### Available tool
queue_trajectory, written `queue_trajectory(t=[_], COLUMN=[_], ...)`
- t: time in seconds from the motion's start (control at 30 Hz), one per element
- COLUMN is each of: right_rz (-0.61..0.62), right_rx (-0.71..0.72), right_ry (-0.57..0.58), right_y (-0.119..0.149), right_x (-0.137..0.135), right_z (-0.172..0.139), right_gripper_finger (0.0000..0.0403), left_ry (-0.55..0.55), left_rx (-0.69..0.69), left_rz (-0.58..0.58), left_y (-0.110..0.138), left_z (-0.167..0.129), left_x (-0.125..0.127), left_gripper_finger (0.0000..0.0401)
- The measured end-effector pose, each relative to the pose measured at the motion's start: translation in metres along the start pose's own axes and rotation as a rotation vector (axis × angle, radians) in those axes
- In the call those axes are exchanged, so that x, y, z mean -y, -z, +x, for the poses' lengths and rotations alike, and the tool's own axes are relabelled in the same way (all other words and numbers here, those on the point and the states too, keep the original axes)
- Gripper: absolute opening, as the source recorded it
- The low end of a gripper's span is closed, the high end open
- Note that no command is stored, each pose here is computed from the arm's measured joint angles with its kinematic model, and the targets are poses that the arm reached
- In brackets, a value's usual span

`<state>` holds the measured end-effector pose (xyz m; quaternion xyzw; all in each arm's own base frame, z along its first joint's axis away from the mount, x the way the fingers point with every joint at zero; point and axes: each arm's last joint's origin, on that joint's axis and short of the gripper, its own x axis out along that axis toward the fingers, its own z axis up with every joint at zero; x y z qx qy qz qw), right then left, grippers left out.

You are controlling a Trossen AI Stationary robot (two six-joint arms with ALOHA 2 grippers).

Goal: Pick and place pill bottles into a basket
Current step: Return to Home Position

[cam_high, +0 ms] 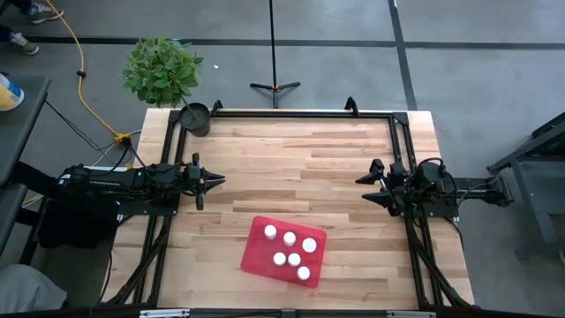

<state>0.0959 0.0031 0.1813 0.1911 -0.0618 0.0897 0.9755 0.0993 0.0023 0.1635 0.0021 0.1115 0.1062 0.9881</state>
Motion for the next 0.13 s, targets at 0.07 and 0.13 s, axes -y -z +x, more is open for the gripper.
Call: queue_trajectory(t=[0.07, 0.13], right_rz=[0.0, 0.0], right_rx=[0.0, 0.0], right_ry=[0.0, 0.0], right_y=[0.0, 0.0], right_x=[0.0, 0.0], right_z=[0.0, 0.0], right_gripper_finger=[0.0264, 0.0264], left_ry=[0.0, 0.0], left_rx=[0.0, 0.0], left_rz=[0.0, 0.0], left_y=[0.0, -0.0001], left_z=[0.0, 0.0], left_x=[0.0, 0.0], left_gripper_finger=[0.0083, 0.0083])
